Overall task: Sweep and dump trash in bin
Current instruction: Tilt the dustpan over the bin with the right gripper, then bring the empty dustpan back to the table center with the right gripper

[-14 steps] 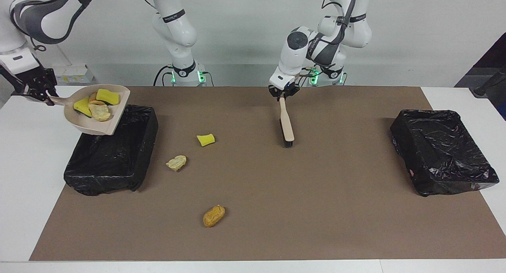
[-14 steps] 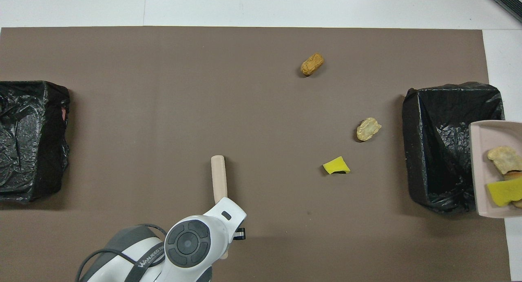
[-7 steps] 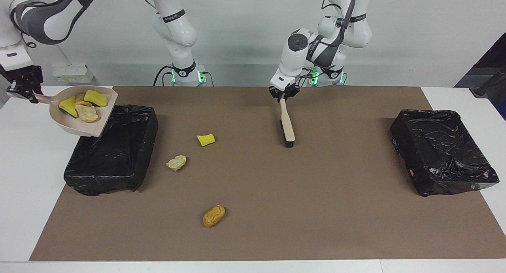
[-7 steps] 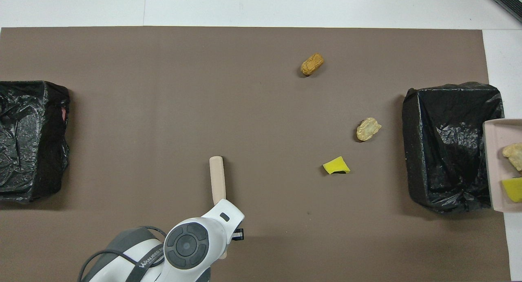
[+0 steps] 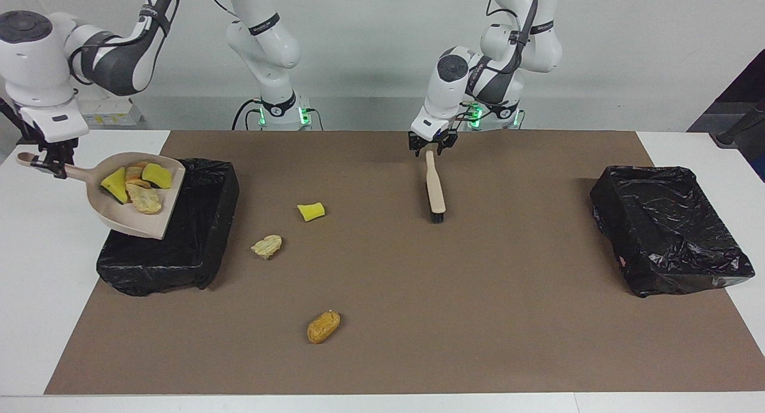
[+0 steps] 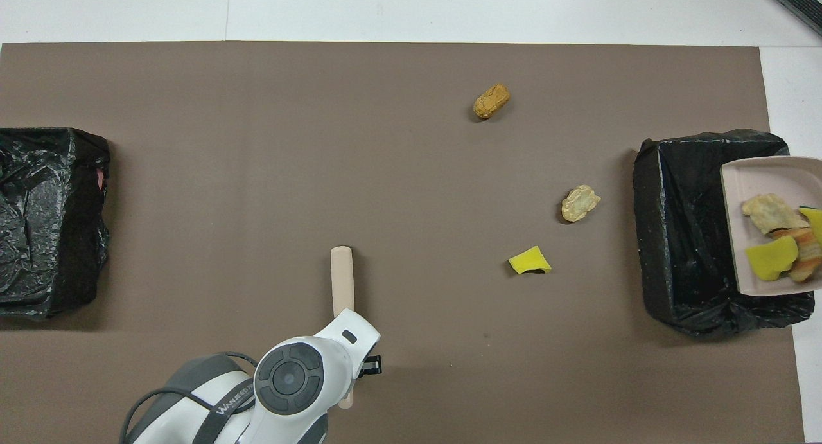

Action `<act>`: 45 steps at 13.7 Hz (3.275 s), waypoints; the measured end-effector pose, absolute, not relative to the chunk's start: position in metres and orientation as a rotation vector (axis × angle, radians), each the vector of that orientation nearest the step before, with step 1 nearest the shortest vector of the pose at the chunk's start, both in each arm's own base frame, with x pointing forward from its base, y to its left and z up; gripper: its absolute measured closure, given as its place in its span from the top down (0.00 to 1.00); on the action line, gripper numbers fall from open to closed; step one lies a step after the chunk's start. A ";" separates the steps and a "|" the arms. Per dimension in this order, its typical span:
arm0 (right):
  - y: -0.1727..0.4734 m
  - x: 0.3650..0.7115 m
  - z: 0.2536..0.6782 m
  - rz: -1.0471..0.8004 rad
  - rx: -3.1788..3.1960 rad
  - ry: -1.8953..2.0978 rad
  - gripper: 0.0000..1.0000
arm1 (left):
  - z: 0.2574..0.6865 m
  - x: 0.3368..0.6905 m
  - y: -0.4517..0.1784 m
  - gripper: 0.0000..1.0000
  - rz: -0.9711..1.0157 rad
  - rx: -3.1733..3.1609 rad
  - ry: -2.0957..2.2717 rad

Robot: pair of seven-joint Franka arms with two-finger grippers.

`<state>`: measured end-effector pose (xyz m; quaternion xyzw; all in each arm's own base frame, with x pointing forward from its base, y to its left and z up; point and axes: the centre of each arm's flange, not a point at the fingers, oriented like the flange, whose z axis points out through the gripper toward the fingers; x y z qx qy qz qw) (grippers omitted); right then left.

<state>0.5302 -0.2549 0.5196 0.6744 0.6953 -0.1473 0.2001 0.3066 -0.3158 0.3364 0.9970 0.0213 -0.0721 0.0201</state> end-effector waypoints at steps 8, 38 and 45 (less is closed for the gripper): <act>-0.171 0.558 0.507 -0.659 1.633 1.828 0.31 | 0.394 0.387 -0.271 1.00 -0.132 3.040 0.202; 0.093 0.550 0.576 -0.107 2.432 1.212 0.31 | 0.616 0.534 -0.022 1.00 -0.061 3.173 0.164; 0.234 0.631 0.526 0.092 2.745 0.736 0.31 | 0.617 0.534 -0.022 1.00 -0.059 3.173 0.152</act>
